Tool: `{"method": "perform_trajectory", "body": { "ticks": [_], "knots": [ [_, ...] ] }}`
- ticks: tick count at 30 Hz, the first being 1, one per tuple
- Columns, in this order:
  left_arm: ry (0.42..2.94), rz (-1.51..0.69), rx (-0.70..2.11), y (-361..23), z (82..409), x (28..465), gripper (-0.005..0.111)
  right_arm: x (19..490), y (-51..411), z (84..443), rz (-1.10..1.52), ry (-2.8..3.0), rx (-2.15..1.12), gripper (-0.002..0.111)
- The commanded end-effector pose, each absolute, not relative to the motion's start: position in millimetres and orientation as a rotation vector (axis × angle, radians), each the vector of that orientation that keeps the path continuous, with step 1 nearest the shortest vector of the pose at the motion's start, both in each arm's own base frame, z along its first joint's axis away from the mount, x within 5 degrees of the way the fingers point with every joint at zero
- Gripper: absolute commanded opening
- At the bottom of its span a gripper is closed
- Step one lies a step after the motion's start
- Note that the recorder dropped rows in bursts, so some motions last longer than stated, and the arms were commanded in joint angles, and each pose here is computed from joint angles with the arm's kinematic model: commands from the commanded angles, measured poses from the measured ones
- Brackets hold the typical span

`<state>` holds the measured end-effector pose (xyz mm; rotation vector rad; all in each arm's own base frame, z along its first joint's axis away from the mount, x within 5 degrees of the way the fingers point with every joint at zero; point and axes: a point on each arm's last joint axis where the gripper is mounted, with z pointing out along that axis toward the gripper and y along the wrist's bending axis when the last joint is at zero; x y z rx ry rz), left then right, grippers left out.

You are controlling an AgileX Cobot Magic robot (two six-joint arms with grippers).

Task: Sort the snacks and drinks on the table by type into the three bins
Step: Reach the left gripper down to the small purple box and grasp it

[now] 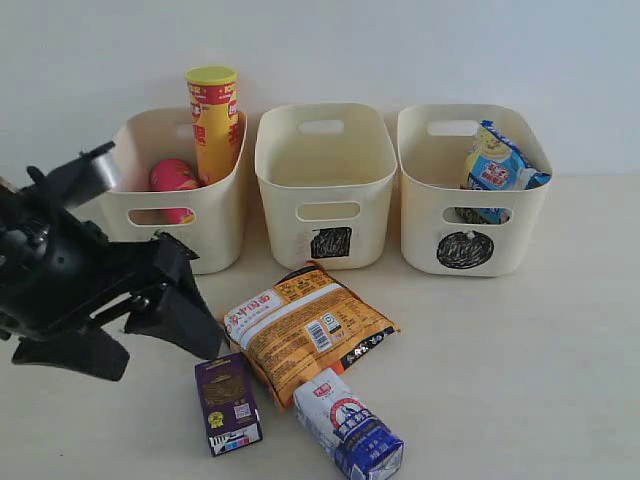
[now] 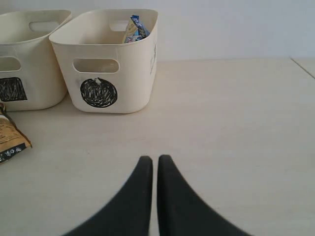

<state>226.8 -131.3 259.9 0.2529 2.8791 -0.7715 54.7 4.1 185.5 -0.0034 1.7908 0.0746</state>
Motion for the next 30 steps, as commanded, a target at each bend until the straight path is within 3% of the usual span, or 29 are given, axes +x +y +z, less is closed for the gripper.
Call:
{"method": "perform_trajectory", "body": {
  "ticks": [1,7,19,30],
  "knots": [
    [3.000,-0.703,0.094,-136,233,241,0.084,55,4,187,0.066,1.771,-0.004,0.000],
    [3.103,-0.661,0.105,-151,202,253,0.084,55,4,187,0.067,1.771,-0.006,0.000],
    [3.063,-0.500,0.082,-170,151,294,0.084,55,4,187,0.069,1.771,-0.004,0.000],
    [3.053,-0.473,0.091,-173,129,303,0.080,55,4,187,0.069,1.771,-0.004,0.000]
  ]
}}
